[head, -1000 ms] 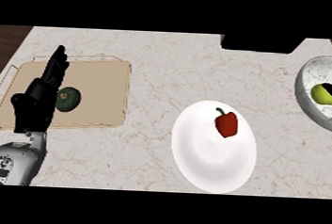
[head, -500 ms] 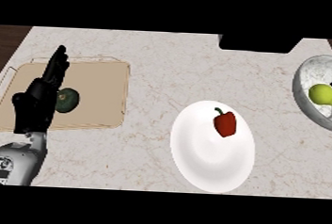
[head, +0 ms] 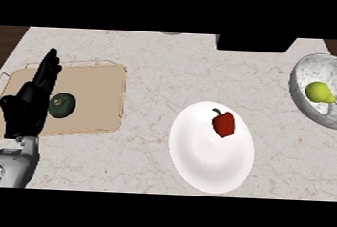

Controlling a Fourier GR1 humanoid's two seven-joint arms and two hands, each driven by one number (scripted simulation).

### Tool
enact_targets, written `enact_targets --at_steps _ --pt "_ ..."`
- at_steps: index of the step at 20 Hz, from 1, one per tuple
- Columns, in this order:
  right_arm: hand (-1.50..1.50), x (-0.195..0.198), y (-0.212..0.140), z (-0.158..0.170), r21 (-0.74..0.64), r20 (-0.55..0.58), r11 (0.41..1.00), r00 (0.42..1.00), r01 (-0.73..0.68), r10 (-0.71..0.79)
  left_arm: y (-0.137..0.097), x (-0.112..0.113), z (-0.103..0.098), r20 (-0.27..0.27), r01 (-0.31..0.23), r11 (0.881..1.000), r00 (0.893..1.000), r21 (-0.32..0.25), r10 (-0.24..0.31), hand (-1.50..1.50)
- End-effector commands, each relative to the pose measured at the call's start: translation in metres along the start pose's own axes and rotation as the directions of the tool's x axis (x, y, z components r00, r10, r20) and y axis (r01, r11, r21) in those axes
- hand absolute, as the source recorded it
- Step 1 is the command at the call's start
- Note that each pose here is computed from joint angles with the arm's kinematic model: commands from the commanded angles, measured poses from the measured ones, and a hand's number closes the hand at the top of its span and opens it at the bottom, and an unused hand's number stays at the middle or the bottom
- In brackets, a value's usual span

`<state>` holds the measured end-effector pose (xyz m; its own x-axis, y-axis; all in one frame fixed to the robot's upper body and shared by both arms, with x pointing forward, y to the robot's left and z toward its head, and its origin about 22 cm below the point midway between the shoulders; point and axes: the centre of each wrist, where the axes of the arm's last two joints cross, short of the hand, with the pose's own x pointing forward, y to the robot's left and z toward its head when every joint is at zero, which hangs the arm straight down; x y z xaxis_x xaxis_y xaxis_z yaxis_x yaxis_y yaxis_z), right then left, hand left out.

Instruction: Pick the pear from the plate and place it in the bowl

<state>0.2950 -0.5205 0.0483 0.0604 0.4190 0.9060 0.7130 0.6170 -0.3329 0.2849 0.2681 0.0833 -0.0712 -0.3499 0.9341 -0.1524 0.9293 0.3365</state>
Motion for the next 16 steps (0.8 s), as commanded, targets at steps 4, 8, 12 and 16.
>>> enact_targets --at_steps 4,8,12,16 --pt "-1.50 -0.039 -0.045 0.034 0.082 0.044 0.993 0.995 0.090 -0.094 -0.006 -0.012 0.011 -0.001 0.001 1.000 1.000 0.010 -0.001 0.00" --pt "-1.50 -0.049 -0.077 0.052 0.158 0.027 0.981 0.993 0.109 -0.115 -0.001 0.004 0.013 -0.018 -0.003 1.000 1.000 0.003 0.004 0.00" --pt "-1.50 -0.033 -0.067 0.064 0.142 0.068 0.983 0.990 0.114 -0.125 0.006 -0.017 -0.002 -0.018 -0.014 1.000 1.000 0.008 0.014 0.00" --pt "-1.50 -0.031 -0.071 0.082 0.157 0.053 0.978 0.988 0.138 -0.147 0.001 -0.004 0.003 0.002 0.008 1.000 1.000 0.018 -0.008 0.00"
